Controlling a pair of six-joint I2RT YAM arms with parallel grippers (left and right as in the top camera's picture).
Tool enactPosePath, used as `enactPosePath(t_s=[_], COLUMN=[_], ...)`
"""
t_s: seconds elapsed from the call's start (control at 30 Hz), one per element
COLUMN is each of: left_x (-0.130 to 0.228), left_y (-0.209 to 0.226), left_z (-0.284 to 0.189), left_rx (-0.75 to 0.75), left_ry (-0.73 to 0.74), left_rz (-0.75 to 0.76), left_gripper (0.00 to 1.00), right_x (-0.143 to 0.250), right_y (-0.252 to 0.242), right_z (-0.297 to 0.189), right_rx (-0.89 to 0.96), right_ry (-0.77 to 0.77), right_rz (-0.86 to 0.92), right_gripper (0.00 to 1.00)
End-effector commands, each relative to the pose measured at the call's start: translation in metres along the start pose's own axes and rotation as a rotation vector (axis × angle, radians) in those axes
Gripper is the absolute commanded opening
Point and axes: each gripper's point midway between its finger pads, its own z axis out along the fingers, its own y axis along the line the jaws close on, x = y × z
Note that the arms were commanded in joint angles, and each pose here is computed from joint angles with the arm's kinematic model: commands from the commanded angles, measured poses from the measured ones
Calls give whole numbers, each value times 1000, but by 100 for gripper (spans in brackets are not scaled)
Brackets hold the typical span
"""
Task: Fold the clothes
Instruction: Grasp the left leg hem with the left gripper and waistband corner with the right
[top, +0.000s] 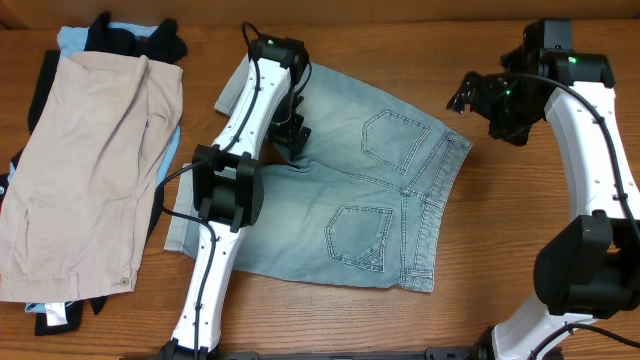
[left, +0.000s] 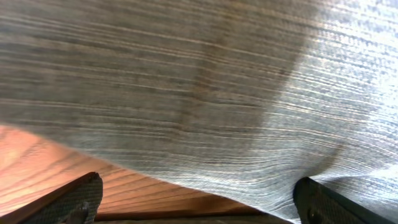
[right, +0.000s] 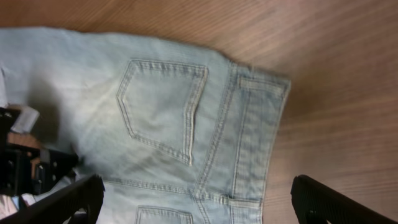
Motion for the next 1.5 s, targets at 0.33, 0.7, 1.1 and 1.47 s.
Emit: enactPosePath(t_s=[0.33,0.7,1.1,1.47], left_x=[61,191,323,317], left_y=[43,58,83,74], left_z=[-246,-346,-224,-104], left_rx=[-12,24,-65,-91], left_ry=[-598,-878,-668,-570], left_rz=[-198,-419,-1140,-1416], left_gripper=[100,100,100,100], right_x=[31,118,172,182], right_y=[20,-23,-57,2], right_z=[-135,-211,-156,-71], right_rx=[-46,81,125,18], right_ry=[-262,-360,-247,40], right_rz=[-7,194,263,-57], right_gripper=[100,100,100,100])
